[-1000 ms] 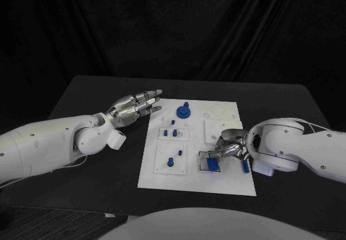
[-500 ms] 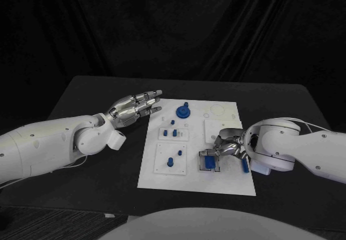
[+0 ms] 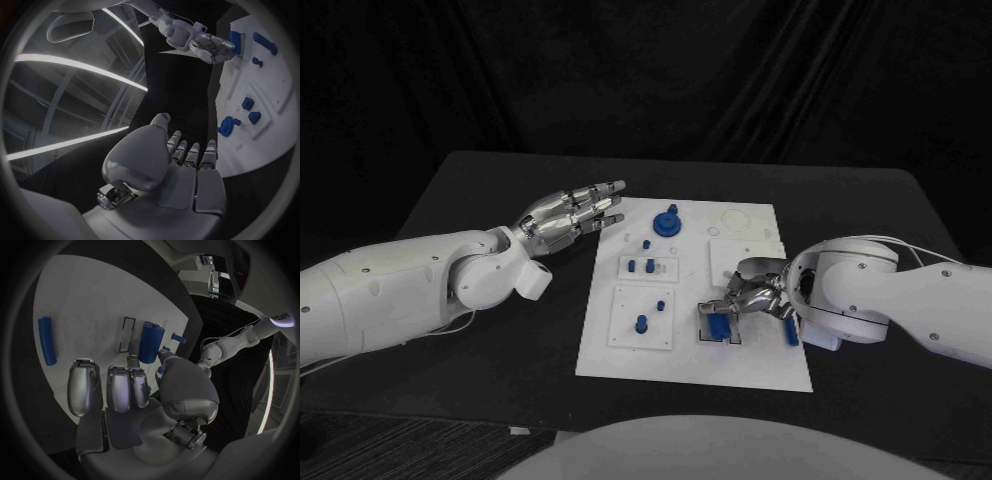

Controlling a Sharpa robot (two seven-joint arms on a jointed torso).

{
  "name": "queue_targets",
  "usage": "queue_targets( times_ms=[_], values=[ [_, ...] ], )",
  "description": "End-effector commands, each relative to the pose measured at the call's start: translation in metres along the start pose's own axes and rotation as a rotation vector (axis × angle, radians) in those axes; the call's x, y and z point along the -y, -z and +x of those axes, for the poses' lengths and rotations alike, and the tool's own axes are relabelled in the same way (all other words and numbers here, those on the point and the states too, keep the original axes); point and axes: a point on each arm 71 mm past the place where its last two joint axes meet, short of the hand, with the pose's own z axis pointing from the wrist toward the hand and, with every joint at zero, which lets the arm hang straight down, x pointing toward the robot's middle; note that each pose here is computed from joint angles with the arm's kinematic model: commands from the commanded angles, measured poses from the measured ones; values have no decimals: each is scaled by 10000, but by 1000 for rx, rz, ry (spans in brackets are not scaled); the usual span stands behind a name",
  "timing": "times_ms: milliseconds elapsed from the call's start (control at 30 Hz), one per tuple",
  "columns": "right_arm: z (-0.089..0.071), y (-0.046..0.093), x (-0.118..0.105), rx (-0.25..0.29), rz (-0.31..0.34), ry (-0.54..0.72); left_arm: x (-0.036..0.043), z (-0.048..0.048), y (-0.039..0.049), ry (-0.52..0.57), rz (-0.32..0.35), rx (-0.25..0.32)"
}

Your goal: Assemble the parts on the task board

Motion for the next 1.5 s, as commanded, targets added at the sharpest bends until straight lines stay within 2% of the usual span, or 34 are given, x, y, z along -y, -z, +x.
queue_targets(
  times_ms=[33, 400, 667, 900, 1133, 1267, 1500],
  values=[
    [23, -4, 14, -15, 19, 21, -2, 23, -9, 12, 8, -17],
    [24, -7, 6, -11, 17, 19, -6, 20, -5, 12, 4, -17],
    [1, 7, 22, 21, 9, -6, -8, 16, -1, 12, 2, -17],
    [-32, 109, 18, 94, -79, -49, -9, 12, 2, 12, 0, -16],
    [-69, 267, -20, 166, -158, -2, -10, 5, 6, 11, -2, -14],
    [-68, 287, -13, 163, -163, 22, -12, 5, 6, 12, -3, -14],
    [-5, 254, 21, 112, -140, 56, -17, 2, 10, 12, -6, -15]
  ],
)
